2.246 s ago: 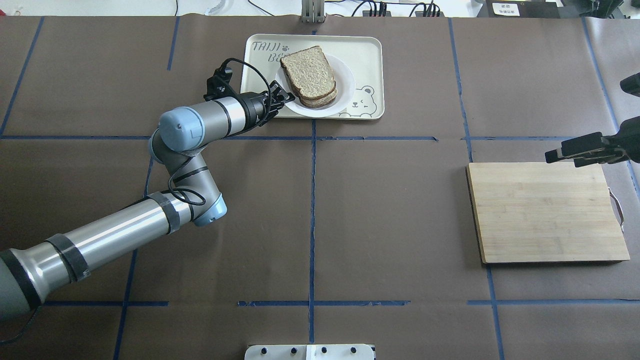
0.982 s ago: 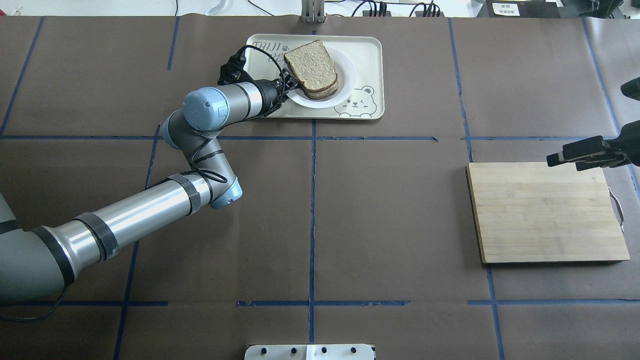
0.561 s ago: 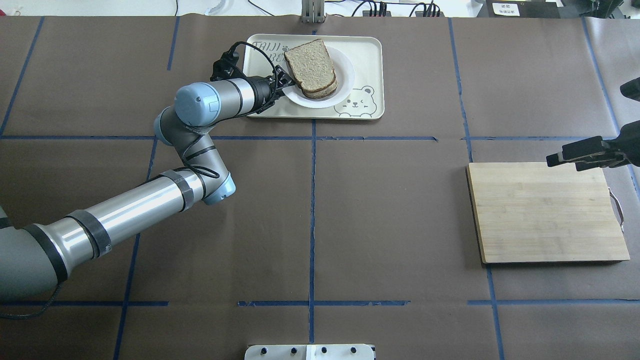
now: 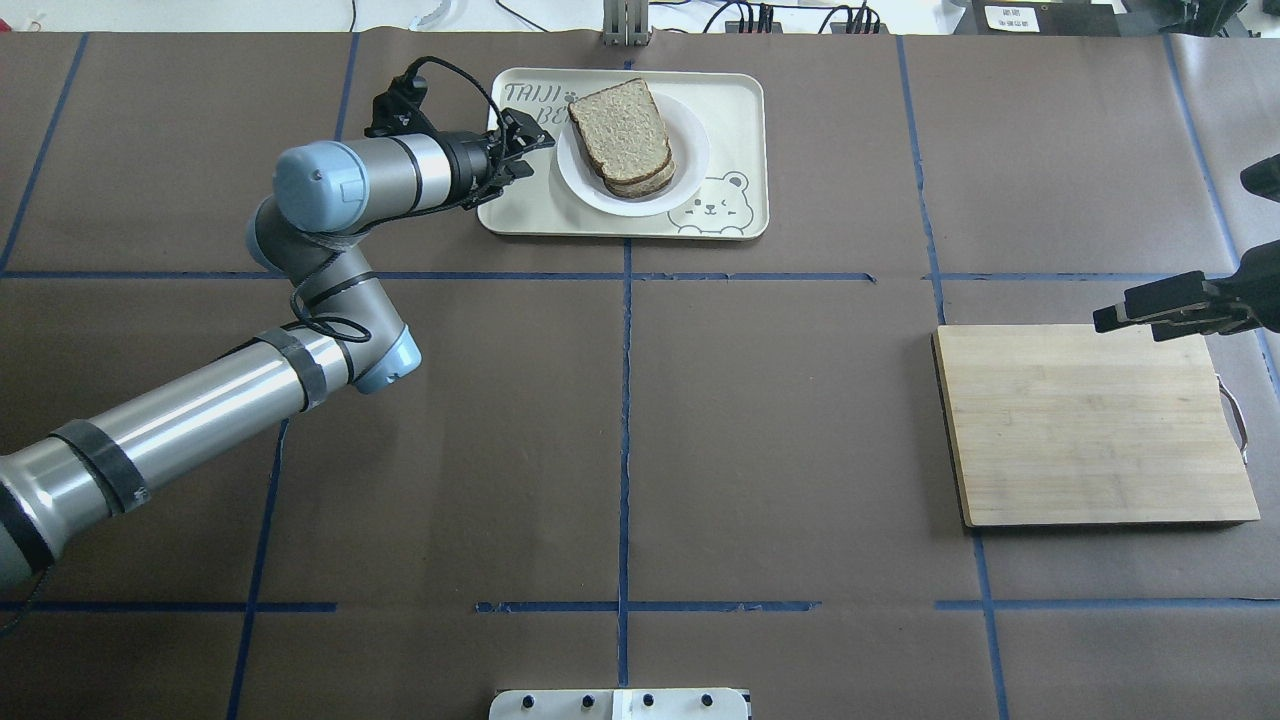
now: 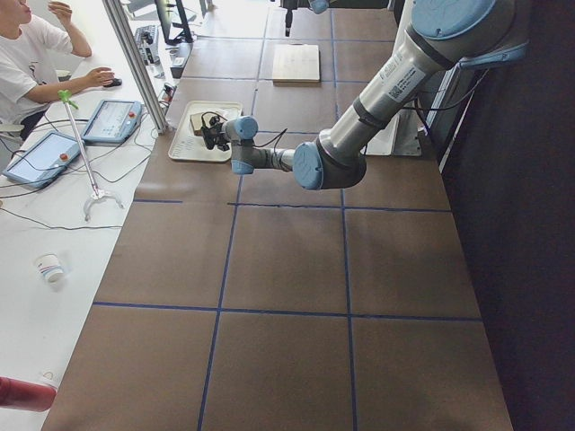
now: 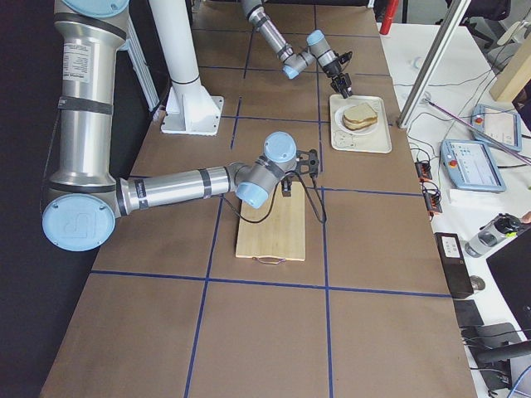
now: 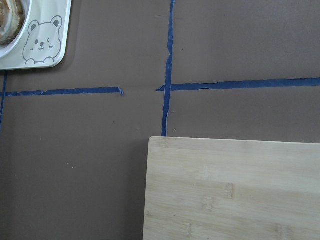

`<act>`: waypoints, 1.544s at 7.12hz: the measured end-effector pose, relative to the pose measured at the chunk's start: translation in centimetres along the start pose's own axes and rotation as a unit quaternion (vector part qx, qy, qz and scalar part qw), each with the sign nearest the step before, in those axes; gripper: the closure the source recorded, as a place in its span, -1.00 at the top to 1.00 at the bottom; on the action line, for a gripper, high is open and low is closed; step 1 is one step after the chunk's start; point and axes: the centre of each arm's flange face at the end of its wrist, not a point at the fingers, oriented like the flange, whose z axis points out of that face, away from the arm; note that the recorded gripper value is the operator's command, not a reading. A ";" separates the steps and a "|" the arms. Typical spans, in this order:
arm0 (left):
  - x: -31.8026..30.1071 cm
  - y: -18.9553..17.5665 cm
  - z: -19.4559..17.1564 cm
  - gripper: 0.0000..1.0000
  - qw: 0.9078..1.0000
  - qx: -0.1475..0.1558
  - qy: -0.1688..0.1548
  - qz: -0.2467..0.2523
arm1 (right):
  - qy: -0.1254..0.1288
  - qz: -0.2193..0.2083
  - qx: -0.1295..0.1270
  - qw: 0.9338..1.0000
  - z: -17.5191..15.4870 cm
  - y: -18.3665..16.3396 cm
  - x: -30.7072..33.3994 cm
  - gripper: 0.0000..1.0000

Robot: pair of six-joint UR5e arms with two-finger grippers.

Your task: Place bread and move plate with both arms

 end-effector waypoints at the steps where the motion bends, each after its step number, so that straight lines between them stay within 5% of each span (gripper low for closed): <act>1: -0.6 -2.0 -2.2 0.34 1.000 -0.010 -0.014 0.018 | 0.007 0.003 0.007 1.000 0.0 -0.2 0.2 0.98; 3: -1.2 -4.8 -7.0 0.42 0.991 -0.015 -0.072 0.109 | 0.043 0.017 0.038 0.998 -0.1 -1.1 1.1 0.98; 4: -0.7 -6.4 -10.1 0.43 0.977 -0.012 -0.118 0.180 | 0.064 0.021 0.052 0.996 -0.3 -1.5 1.8 0.98; 6: -0.9 -9.5 -17.8 0.45 0.921 -0.024 -0.222 0.319 | 0.110 -0.006 0.050 0.993 -1.9 -0.9 5.8 0.98; 8: -3.8 -13.9 -26.0 0.51 0.849 -0.061 -0.310 0.424 | 0.163 -0.052 0.013 0.985 -4.5 -0.1 11.2 0.98; 9: -6.0 -17.3 -30.2 0.54 0.822 -0.102 -0.336 0.448 | 0.184 -0.071 -0.014 0.980 -6.5 -0.1 13.8 0.98; 11: -10.4 -24.3 -39.6 0.64 0.793 -0.182 -0.363 0.454 | 0.198 -0.085 -0.056 0.975 -10.4 0.3 17.9 0.98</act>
